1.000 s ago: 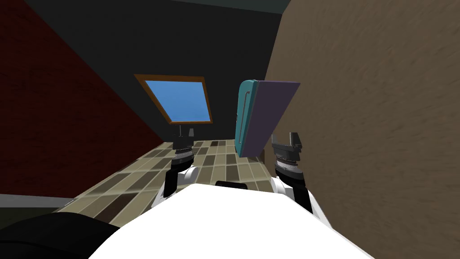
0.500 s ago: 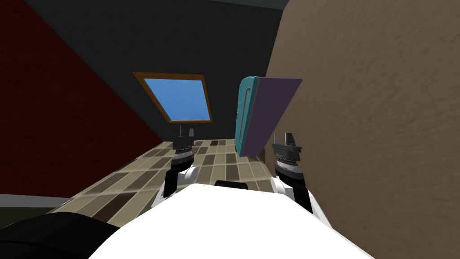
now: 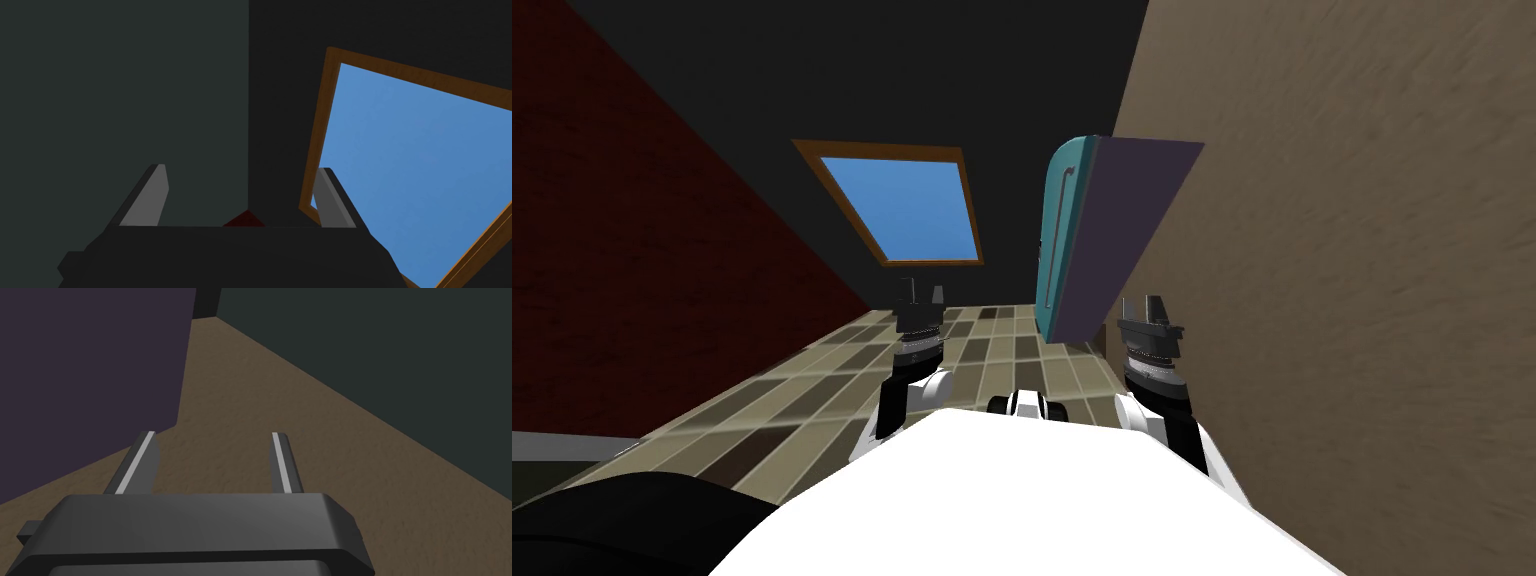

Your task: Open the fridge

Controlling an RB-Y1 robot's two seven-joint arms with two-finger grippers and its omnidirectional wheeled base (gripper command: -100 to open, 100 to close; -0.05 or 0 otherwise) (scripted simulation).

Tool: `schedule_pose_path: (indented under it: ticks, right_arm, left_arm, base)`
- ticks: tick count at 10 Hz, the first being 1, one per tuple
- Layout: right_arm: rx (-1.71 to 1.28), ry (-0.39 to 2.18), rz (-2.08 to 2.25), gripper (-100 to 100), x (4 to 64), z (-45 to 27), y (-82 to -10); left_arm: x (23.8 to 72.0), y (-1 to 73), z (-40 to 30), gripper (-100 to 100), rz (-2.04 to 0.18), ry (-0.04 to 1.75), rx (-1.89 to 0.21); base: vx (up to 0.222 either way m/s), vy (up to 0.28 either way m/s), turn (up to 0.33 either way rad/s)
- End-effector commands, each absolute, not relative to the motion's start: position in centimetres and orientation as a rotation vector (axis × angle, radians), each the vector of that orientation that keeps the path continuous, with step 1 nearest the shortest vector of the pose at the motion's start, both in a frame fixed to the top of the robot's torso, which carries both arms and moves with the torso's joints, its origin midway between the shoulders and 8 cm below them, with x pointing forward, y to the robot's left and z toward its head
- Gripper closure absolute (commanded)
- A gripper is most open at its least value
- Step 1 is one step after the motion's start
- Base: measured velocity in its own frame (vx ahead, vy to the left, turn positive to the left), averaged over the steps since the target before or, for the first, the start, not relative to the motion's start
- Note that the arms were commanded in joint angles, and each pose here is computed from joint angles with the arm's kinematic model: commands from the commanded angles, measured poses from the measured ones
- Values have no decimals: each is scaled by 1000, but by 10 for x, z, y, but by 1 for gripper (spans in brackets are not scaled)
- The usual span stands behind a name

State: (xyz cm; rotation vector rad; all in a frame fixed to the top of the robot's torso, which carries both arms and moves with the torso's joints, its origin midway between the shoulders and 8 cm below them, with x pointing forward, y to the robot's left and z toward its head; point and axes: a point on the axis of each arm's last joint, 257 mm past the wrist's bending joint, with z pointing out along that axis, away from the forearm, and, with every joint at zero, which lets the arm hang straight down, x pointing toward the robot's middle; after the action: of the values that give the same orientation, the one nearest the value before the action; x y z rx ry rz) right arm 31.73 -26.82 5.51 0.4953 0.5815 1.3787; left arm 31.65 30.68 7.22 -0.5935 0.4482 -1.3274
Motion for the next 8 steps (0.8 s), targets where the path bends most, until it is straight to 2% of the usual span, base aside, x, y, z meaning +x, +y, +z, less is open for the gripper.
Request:
schedule_pose_path:
  ticks: [1,8]
  right_arm:
    - [485,655,1285,-100,315,38,-287]
    - [493,833,925,-100,283,-13,-372]
  left_arm:
    - [317,307,72,0,-1327,448,-594]
    - [317,307,72,0,-1327,449,-594]
  base:
    - [78,21,62]
    - [104,27,72]
